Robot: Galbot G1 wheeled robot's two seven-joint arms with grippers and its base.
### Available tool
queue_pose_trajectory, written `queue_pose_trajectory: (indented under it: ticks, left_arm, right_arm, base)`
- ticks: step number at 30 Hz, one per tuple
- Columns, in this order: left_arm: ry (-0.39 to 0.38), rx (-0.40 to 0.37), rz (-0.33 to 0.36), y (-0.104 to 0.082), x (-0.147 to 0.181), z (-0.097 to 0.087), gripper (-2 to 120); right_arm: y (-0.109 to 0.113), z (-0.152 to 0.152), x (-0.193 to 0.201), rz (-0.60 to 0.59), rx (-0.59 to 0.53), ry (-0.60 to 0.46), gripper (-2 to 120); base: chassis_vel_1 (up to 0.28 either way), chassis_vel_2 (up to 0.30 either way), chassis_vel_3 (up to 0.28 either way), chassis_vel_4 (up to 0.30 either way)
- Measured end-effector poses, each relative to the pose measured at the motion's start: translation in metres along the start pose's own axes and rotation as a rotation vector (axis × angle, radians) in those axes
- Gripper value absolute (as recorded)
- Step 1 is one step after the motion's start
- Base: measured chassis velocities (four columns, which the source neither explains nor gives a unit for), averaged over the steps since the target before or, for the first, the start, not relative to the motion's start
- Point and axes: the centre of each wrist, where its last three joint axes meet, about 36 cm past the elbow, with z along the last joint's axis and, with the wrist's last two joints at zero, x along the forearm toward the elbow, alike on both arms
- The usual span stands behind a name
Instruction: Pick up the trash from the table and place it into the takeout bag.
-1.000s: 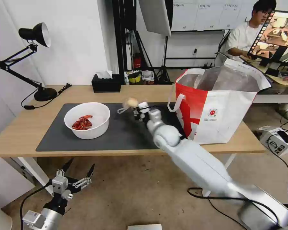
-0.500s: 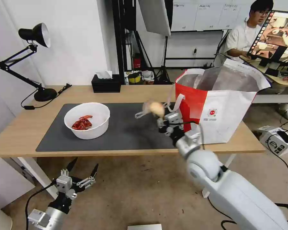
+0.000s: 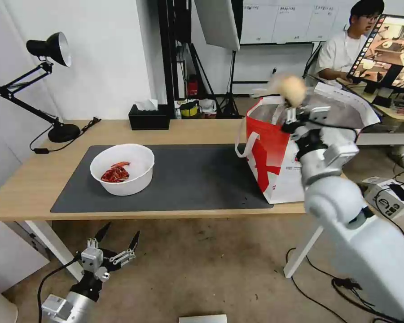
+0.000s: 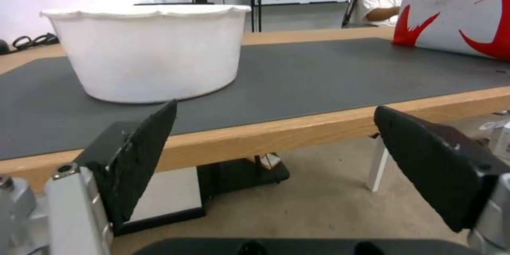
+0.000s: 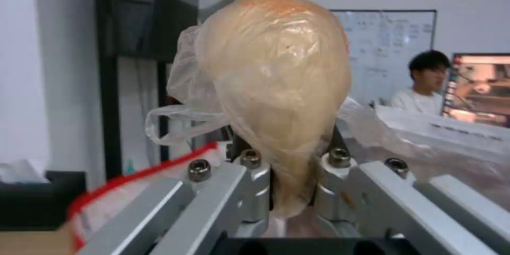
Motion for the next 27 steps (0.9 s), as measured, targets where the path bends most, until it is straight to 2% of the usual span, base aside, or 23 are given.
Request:
queue_pose_trajectory:
  ticks: [9,14,16,19,21,22,24,25,27]
  left_arm:
    - [0.002,0.001,0.002,0.002,0.001,-0.001,100]
    - [0.003,-0.004,-0.001,0.007,0.001,-0.003,100]
    - [0.007,-0.01,-0.004,0.011,0.003,-0.004,100]
    - [0.007,-0.011,-0.004,0.012,0.003,-0.004,100]
    - [0.008,-0.019,-0.004,0.015,0.003,-0.005,100]
    - [0.008,-0.019,-0.004,0.015,0.003,-0.005,100]
    - [0.01,-0.024,-0.006,0.017,0.002,-0.005,100]
    - [0.01,-0.024,-0.006,0.017,0.002,-0.005,100]
    - [0.01,-0.024,-0.006,0.017,0.002,-0.004,100]
  right_arm:
    - [-0.006,0.002,-0.015,0.05,-0.029,0.06,7]
    - [-0.004,0.004,-0.017,0.052,-0.008,0.078,7]
    - [-0.003,0.006,-0.018,0.052,0.025,0.073,18]
    - [-0.003,0.005,-0.018,0.047,0.027,0.072,23]
    - [-0.002,0.001,-0.017,0.034,0.025,0.063,35]
    - [-0.002,0.001,-0.017,0.034,0.025,0.063,35]
    - [-0.002,0.0,-0.017,0.023,0.027,0.062,46]
    - [-0.002,0.0,-0.017,0.023,0.027,0.062,46]
    - [-0.003,-0.001,-0.017,0.017,0.026,0.063,56]
  base:
    - [0.0,0.0,0.0,0.0]
    - [0.0,0.0,0.0,0.0]
    - [0.0,0.0,0.0,0.0]
    - [0.0,0.0,0.0,0.0]
    - [0.0,0.0,0.0,0.0]
    - [0.0,0.0,0.0,0.0]
    - [0.0,0.0,0.0,0.0]
    - [0.0,0.0,0.0,0.0]
    - [0.0,0.0,0.0,0.0]
